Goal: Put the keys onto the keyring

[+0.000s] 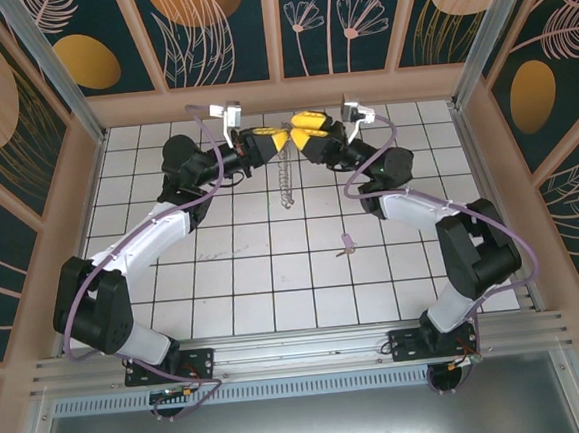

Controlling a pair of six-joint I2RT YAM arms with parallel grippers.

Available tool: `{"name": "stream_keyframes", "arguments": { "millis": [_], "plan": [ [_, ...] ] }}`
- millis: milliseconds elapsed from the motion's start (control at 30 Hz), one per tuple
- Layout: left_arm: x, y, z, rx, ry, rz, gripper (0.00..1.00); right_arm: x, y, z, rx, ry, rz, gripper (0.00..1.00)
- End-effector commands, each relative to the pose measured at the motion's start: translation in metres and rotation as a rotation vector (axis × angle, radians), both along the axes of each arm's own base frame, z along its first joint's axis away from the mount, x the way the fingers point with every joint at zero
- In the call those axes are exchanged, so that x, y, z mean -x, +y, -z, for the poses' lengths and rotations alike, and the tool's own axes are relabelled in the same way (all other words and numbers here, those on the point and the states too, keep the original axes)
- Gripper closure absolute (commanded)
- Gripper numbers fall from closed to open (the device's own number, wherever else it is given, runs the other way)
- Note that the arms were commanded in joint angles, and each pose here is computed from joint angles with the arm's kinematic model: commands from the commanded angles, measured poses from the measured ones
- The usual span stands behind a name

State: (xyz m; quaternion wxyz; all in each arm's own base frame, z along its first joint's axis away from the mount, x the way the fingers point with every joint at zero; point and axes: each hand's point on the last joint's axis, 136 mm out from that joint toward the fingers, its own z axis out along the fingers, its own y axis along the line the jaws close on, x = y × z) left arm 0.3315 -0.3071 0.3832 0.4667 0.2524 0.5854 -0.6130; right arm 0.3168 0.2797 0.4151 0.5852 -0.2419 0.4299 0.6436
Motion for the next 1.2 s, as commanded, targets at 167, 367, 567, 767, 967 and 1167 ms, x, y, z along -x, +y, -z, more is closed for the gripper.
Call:
{"name": "stream_keyframes", "arguments": {
  "millis": [167,367,567,767,967,1167],
  "plan": [
    [0.0,0.014,-0.012,-0.133,-0.275,-0.168,1.0,-0.03,-0.055,0.004,0.038,0.199,0.282,0.33],
    [-0.001,0.02,-0.002,-0.143,-0.411,-0.239,1.0,-0.03,-0.06,0.033,0.137,0.271,0.345,0.31],
    [0.025,0.031,0.004,-0.079,-0.637,-0.273,1.0,-0.024,-0.063,0.062,0.193,0.295,0.367,0.32],
    [0.03,0.028,0.01,-0.112,-0.726,-0.256,1.0,-0.017,-0.056,0.077,0.233,0.283,0.317,0.34],
    [0.037,0.026,0.008,-0.104,-0.773,-0.223,1.0,-0.01,-0.045,0.089,0.286,0.258,0.243,0.37],
    [0.047,0.024,0.002,-0.068,-0.809,-0.186,1.0,-0.009,-0.045,0.098,0.299,0.274,0.237,0.39]
  ]
}}
